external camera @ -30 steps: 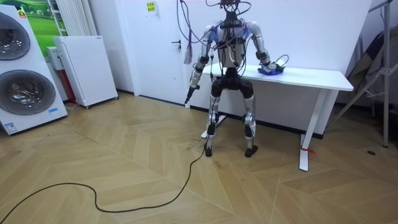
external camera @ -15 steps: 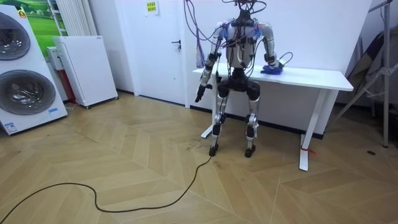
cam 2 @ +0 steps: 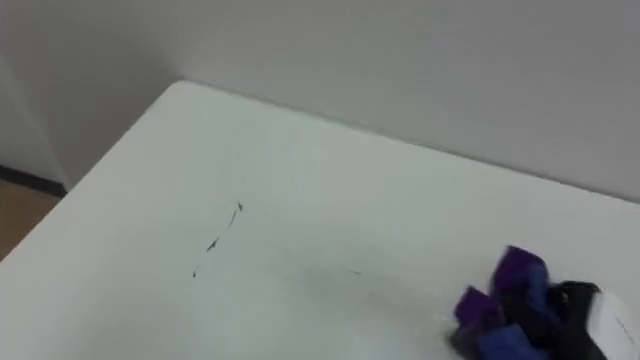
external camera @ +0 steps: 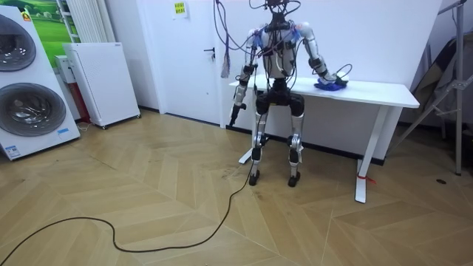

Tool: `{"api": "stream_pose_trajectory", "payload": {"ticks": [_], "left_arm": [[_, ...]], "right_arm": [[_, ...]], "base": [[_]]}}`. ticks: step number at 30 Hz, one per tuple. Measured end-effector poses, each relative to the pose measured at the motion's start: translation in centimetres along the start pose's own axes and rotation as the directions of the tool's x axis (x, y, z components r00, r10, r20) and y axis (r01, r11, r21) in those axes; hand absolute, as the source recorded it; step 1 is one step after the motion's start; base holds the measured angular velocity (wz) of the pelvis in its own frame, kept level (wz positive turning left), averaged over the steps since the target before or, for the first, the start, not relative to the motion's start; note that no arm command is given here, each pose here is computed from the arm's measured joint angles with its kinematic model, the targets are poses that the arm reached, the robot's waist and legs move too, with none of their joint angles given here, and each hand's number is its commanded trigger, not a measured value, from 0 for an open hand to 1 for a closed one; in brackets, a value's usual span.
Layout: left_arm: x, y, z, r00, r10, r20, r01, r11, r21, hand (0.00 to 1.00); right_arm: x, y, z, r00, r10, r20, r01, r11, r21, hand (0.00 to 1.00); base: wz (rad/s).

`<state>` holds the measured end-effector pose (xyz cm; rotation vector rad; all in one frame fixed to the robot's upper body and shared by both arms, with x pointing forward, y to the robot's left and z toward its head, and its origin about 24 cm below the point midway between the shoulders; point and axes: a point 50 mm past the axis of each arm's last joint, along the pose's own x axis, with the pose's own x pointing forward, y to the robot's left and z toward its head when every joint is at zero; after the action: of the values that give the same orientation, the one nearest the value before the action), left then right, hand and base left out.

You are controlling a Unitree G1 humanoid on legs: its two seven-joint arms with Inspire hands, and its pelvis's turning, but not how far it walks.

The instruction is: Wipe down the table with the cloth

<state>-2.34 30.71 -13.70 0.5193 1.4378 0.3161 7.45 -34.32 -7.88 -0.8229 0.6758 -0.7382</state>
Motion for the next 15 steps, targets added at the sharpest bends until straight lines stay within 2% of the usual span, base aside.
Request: {"api": "stream_pose_trajectory", "payload": {"ticks": [2, 4, 8, 10, 13, 15], "left_arm": [[0.0, 0.6, -0.3, 1.0, 0.024, -0.005, -0.024, 1.0, 0.01, 0.0], [0.0, 0.5, -0.3, 1.0, 0.019, -0.006, -0.019, 1.0, 0.015, 0.0], [-0.1, -1.6, 1.1, 0.998, -0.045, 0.04, 0.042, 0.996, 0.084, 0.0], [-0.2, -2.8, 2.1, 0.995, -0.082, 0.062, 0.073, 0.989, 0.125, 0.0], [-0.1, -3.9, 5.0, 0.987, -0.112, 0.117, 0.095, 0.985, 0.142, 0.0], [-0.1, -4.2, 6.8, 0.979, -0.126, 0.163, 0.1, 0.982, 0.158, 0.0]], "right_arm": [[0.1, -1.4, -1.5, 0.998, -0.035, -0.046, 0.034, 0.999, -0.025, 1.0], [0.2, -2.1, -2.0, 0.998, -0.042, -0.047, 0.039, 0.998, -0.055, 1.0], [0.9, -1.1, 0.1, 1.0, -0.028, -0.008, 0.028, 0.995, -0.096, 1.0], [1.2, 0.4, 2.8, 0.998, 0.011, 0.065, -0.001, 0.989, -0.146, 1.0], [-0.4, 5.2, 11.2, 0.919, 0.195, 0.343, -0.117, 0.965, -0.235, 1.0], [-3.9, 9.1, 19.8, 0.716, 0.344, 0.607, -0.183, 0.932, -0.312, 1.0]], "base": [[0.04], [-0.02], [-0.18], [-0.72], [-0.71], [0.08]]}}
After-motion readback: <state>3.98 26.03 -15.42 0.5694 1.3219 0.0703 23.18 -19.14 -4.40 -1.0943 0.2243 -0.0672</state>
